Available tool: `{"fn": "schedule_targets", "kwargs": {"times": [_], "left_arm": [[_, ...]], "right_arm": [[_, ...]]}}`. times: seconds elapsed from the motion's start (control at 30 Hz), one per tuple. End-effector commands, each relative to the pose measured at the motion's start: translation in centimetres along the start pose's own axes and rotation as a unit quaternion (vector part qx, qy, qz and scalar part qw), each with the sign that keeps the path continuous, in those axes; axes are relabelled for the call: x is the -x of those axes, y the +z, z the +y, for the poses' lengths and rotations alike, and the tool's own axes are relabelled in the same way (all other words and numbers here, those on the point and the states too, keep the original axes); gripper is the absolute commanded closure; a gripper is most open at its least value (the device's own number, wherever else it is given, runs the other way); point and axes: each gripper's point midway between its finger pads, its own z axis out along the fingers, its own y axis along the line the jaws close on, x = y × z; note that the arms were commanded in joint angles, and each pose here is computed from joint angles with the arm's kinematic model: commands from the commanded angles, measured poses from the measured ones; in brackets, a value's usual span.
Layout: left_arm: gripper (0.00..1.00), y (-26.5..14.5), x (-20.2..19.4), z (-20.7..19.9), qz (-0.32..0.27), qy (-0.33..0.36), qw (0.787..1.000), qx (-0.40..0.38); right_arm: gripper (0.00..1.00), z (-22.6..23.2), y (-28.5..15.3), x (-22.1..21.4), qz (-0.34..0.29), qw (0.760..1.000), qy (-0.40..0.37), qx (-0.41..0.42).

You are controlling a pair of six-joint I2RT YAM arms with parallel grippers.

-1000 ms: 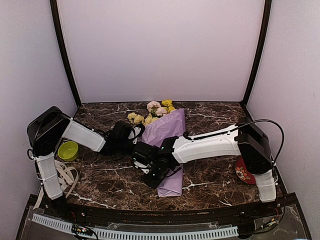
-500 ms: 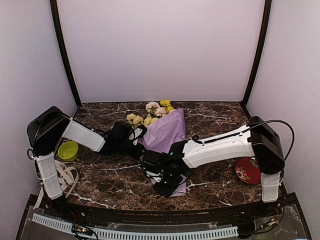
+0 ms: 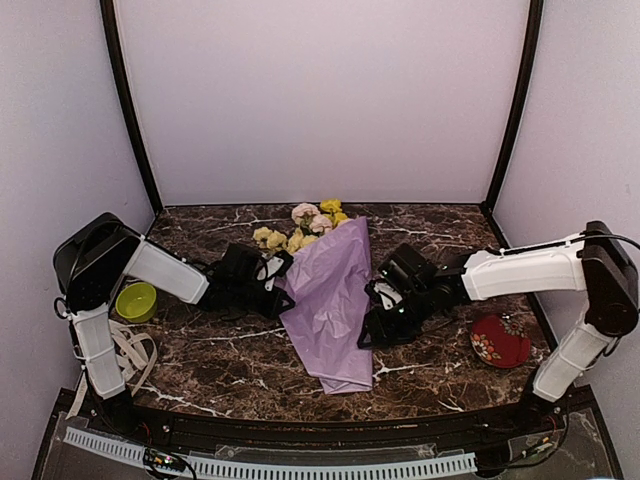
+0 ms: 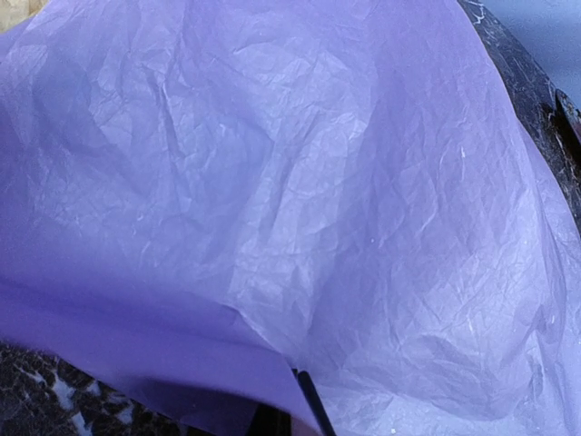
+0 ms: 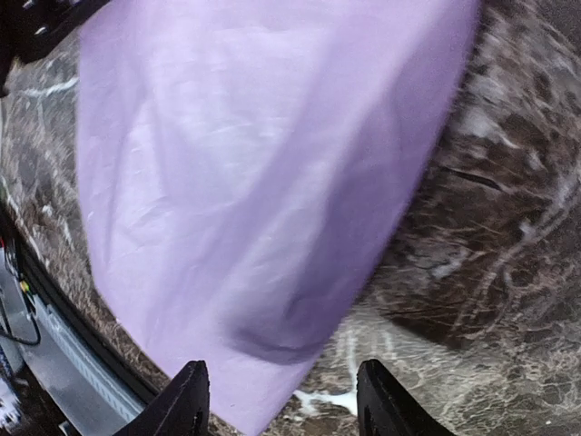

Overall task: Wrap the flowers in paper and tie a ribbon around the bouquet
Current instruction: Fold along the fold line on the folded wrapping paper.

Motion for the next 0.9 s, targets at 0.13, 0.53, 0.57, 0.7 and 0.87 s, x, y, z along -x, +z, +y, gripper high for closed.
{"fn": "schedule_targets", "kwargs": {"times": [0.13,0.53,0.57,0.7,0.87], "left_arm": [[1.0,-0.2,-3.2,0.6,0.042,-0.033,0.999,0.009],[1.0,0.2,-3.5,1.3,0.048,-0.039,0.998,0.026],[1.0,0.2,-3.3,1.4,0.047,-0.037,0.998,0.031],[1.0,0.4,-1.9,1.7,0.044,-0.022,0.998,0.043],[0.92,0.1,0.0,1.9,0.043,-0.016,0.997,0.055]], "right_arm": [[0.36,-1.8,2.3,-0.1,0.021,0.994,0.075,0.074],[0.69,-1.0,4.4,-1.9,0.041,0.983,0.086,0.158],[0.75,-1.2,4.3,-2.0,0.041,0.983,0.087,0.158],[0.93,-1.8,4.7,-2.5,0.048,0.985,0.084,0.145],[0.99,-1.9,4.6,-2.5,0.046,0.985,0.076,0.145]]}}
